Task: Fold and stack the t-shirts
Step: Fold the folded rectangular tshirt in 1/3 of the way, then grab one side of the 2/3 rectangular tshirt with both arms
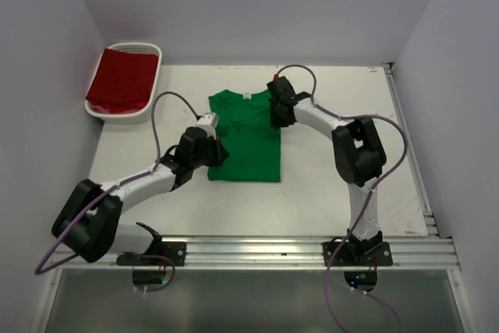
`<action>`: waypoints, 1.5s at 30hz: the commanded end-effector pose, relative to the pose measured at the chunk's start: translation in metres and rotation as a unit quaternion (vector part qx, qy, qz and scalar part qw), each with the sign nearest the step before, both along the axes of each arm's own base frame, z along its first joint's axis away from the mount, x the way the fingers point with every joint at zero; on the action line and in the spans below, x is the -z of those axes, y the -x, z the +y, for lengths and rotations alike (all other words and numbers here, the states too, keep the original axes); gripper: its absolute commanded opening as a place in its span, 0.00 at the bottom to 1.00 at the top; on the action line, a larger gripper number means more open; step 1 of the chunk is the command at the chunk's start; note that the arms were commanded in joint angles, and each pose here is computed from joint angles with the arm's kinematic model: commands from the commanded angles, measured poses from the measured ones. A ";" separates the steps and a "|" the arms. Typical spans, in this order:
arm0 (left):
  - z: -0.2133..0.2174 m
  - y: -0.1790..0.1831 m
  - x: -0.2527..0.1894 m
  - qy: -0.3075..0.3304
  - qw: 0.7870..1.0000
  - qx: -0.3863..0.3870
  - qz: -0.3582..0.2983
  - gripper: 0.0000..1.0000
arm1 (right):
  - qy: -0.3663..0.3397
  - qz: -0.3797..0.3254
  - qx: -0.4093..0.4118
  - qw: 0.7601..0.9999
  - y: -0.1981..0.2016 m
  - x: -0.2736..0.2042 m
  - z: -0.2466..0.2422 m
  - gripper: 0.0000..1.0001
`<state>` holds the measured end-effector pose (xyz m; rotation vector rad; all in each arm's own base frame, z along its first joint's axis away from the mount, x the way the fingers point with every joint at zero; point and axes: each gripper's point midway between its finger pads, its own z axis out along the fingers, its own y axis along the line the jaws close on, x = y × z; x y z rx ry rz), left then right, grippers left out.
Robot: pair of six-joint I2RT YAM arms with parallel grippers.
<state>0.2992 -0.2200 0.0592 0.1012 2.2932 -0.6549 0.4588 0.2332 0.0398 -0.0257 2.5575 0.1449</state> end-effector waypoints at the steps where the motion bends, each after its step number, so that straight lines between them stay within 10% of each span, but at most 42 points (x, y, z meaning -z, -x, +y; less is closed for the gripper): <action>1: 0.023 -0.021 -0.079 0.000 0.990 -0.052 -0.133 0.00 | -0.004 -0.117 0.033 0.993 0.005 -0.094 -0.024 0.00; 3: 0.040 -0.016 -0.093 -0.019 0.987 -0.081 -0.137 0.12 | -0.010 -0.124 0.035 0.992 0.026 -0.104 -0.035 0.00; 11: 0.072 0.038 -0.018 -0.084 0.990 -0.108 0.019 0.55 | -0.047 -0.046 0.001 0.998 0.123 -0.053 -0.039 0.62; 29: 0.038 0.080 0.023 0.028 0.998 -0.017 0.045 0.64 | -0.185 0.059 -0.025 0.981 0.208 0.008 -0.013 0.61; 45: 0.084 0.081 0.065 -0.022 0.984 -0.147 0.097 0.65 | -0.185 0.071 -0.011 0.980 0.216 0.021 -0.018 0.57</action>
